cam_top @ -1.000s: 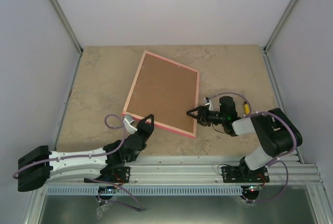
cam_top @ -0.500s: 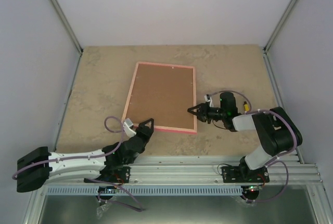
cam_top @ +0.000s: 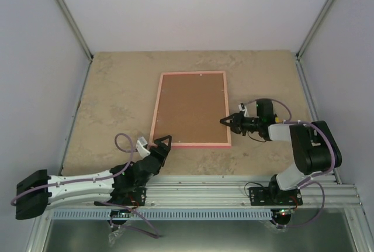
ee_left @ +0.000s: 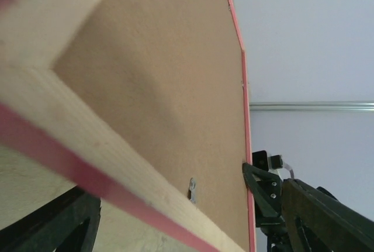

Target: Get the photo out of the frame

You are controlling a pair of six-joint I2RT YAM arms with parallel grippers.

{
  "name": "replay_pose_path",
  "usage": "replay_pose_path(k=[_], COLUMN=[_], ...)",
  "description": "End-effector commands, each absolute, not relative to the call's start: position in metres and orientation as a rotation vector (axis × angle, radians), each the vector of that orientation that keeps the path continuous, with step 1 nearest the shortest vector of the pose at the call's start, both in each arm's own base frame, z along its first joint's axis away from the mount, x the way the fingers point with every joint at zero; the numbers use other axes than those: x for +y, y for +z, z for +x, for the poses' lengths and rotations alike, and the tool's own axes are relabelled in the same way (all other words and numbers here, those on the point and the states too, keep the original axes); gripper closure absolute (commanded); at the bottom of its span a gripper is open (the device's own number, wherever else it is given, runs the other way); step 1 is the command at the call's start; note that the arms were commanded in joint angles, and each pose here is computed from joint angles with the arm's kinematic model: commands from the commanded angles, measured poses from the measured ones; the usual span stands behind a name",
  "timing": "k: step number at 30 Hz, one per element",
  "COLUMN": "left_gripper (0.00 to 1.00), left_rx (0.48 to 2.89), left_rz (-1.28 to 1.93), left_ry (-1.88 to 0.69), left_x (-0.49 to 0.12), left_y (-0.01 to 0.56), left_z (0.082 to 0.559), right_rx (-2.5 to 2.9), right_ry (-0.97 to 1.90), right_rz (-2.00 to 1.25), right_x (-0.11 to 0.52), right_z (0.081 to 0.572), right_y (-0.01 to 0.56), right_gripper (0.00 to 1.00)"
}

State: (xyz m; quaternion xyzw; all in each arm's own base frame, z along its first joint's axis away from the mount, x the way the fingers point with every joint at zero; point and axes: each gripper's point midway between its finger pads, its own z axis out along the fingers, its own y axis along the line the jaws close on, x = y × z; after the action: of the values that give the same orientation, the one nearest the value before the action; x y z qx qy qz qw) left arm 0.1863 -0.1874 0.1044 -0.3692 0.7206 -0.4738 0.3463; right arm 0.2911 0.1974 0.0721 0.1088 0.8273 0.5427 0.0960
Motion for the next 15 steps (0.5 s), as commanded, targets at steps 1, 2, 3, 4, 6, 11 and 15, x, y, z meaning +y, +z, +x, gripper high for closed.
replay_pose_path(k=[1,2,3,4,6,11,15], left_gripper=[0.13,0.12,0.1,0.09,0.06,0.05,0.05], left_rx=[1.882,1.904,1.934,1.961,2.006,2.075,2.073], left_rz=[-0.949,-0.934,-0.909,-0.887,-0.829,-0.731,-0.644], left_ry=[-1.152,-1.131,-1.103,-1.082,-1.049,-0.977,-0.9], left_x=[-0.175,-0.174,-0.173,-0.173,-0.172,-0.166,-0.159], left_y=[0.106,0.105,0.102,0.099,0.095,0.089,0.104], left_z=[0.187,0.185,0.183,0.181,0.178,0.171,0.176], right_rx=[2.354,2.356,2.36,2.361,2.368,2.395,2.428], right_ry=[1.468,1.46,1.452,1.441,1.424,1.403,1.39], right_rz=[0.086,0.081,0.083,0.082,0.09,0.071,0.042], right_x=[0.18,0.177,0.174,0.17,0.164,0.161,0.16], right_z=[0.315,0.316,0.318,0.319,0.321,0.319,0.315], right_y=[0.088,0.087,0.087,0.086,0.084,0.076,0.067], right_gripper=[0.87,0.87,0.87,0.87,0.87,0.86,0.86])
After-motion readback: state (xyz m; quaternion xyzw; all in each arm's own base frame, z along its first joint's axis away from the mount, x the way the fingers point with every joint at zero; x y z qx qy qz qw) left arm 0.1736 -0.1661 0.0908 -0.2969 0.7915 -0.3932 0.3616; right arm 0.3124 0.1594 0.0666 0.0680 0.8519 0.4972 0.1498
